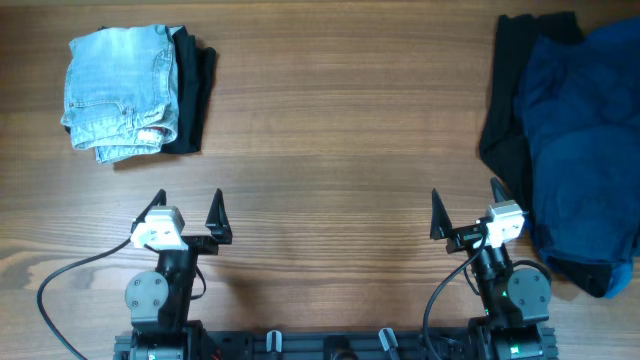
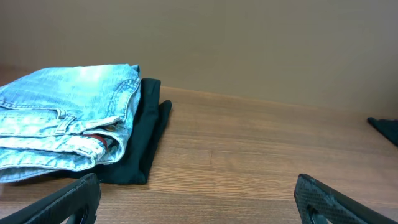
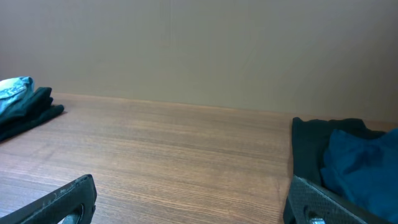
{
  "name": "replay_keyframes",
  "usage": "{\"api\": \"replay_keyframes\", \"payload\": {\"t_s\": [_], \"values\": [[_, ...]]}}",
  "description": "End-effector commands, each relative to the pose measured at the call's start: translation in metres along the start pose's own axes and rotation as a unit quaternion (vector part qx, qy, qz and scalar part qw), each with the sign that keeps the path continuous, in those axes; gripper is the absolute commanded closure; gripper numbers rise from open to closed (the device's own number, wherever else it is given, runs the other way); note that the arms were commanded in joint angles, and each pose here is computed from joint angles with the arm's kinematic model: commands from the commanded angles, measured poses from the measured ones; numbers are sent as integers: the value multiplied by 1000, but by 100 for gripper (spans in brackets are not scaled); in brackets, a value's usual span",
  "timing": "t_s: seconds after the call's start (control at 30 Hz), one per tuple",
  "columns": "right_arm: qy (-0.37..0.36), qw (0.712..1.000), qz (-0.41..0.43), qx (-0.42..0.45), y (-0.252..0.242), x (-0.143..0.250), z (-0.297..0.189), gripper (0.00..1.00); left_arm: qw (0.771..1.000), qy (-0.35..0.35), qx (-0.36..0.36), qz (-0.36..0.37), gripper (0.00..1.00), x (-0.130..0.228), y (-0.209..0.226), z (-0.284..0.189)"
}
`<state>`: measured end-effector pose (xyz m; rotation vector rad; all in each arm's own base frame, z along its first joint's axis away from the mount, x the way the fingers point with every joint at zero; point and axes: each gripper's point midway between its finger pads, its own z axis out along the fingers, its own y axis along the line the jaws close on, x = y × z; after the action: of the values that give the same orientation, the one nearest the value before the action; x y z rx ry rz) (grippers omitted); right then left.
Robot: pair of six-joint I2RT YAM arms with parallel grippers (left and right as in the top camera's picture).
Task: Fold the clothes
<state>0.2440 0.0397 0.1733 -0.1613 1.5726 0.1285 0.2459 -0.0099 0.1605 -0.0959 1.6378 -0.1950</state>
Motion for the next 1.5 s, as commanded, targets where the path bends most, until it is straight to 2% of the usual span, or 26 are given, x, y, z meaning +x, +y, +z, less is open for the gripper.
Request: {"api": "replay_keyframes", "payload": {"t_s": [0.0, 1.3, 1.47], "values": [[-5, 1000, 0, 3, -2, -2, 0, 0, 1000, -1, -3, -5, 0, 1, 2, 0], [-7, 1000, -1, 3, -2, -3, 0, 0, 1000, -1, -3, -4, 0, 1, 2, 0], [-51, 999, -6, -3, 1, -25, -2, 0, 1000, -1, -3, -5, 0, 1, 2, 0]]}}
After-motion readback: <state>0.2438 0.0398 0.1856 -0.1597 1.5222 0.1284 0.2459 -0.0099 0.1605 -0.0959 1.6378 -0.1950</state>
